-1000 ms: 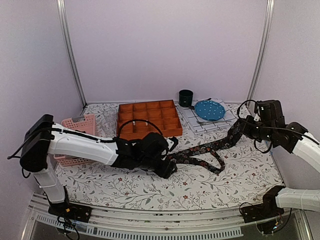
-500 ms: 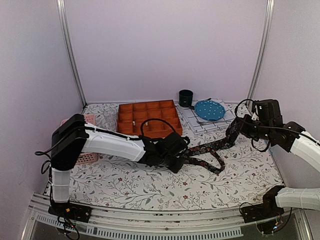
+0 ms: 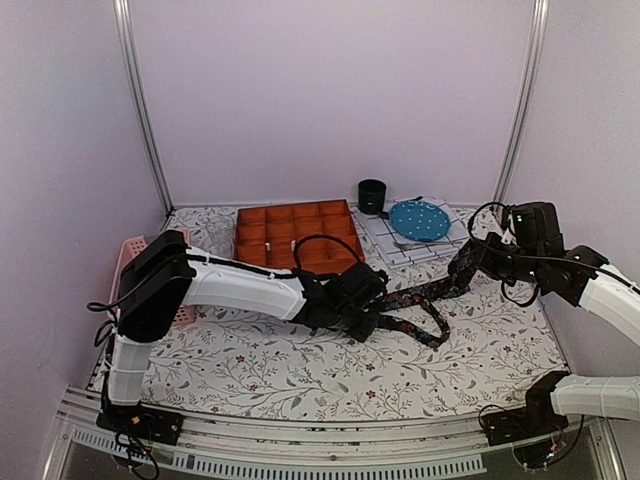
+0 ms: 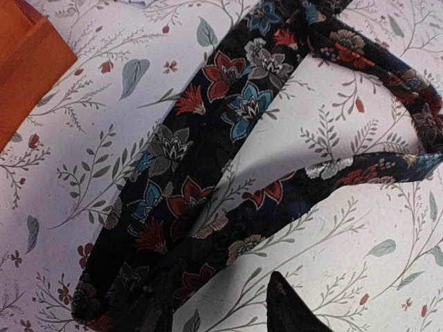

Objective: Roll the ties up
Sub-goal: Flatten out the tie at the center of the board.

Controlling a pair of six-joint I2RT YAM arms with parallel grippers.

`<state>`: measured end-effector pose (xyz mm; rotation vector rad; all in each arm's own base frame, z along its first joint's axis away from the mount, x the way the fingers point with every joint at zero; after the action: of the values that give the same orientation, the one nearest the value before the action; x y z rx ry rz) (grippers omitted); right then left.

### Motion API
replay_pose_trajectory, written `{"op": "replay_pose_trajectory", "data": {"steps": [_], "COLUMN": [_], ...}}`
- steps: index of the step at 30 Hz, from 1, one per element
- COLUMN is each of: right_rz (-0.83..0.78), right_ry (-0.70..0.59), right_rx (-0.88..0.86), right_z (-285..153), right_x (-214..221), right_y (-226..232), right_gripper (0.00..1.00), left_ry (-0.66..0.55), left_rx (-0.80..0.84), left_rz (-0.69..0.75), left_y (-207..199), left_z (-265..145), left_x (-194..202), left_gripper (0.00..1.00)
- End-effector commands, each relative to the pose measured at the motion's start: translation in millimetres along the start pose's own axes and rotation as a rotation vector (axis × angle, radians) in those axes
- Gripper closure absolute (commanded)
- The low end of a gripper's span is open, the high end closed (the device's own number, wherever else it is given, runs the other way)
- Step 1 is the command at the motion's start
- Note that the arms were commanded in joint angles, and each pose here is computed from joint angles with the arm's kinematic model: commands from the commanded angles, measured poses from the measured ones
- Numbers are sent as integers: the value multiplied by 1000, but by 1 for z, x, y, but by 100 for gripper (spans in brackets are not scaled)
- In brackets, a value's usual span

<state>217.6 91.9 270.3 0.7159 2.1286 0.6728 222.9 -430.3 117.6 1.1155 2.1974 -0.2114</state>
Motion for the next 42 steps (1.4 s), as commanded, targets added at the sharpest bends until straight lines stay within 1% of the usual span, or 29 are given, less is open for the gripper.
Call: {"op": "replay_pose_trajectory", "data": {"steps": [1,6,8,9,10,11,14,15,18,20,24,28,31,35,39,42], "right_rz": [12,16,18,19,19,18,19,19,18,18,24,32,51,118,176,198], "right_ry": [7,17,17,16,17,16,13,11,7,3,2,10,39,85,112,107], "right_rx": [-14,-19,-22,-22,-22,-21,-18,-15,-4,0,8,25,54,89,137,211], "right_z": [2,1,0,0,-1,-1,-1,-1,0,1,5,14,28,51,70,80], "right_x": [1,2,2,2,3,3,3,3,4,4,6,9,14,17,21,22], "right_y": [-2,-2,-2,-2,-3,-3,-4,-4,-7,-8,-11,-16,-26,-48,-68,-81], "right_gripper": [100,100,100,100,100,100,100,100,100,100,100,100,100,100,100,100], "left_ry": [26,57,66,70,73,74,68,60,5,-19,-93,-133,-140,-97,-60,-44], "left_rx": [-28,-17,-15,-16,-22,-33,-78,-99,-136,-137,-85,-52,-42,-26,-19,-17], "left_rz": [-15,-17,-12,-9,-10,-10,-24,-35,-93,-158,-315,-450,-528,-614,-642,-652], "left_y": [8,9,8,8,8,9,17,21,39,58,98,132,151,167,168,165], "left_z": [16,31,36,37,39,39,36,32,9,-5,-44,-69,-78,-74,-69,-71], "left_x": [2,7,8,9,10,11,11,11,10,13,20,42,63,95,114,123], "left_gripper": [54,55,57,60,63,69,97,100,100,100,100,100,100,100,100,100]}}
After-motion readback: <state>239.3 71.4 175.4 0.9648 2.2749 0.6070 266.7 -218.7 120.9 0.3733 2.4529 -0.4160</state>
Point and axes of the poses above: each gripper's point midway between its finger pads, its own z axis out along the fingers, its own y axis along the line the jaws close on, x = y × z, the point moved 10 cm from there along -z, back along the fingers, and after that the axes turned 14 degrees about z, right-handed, at the moved point
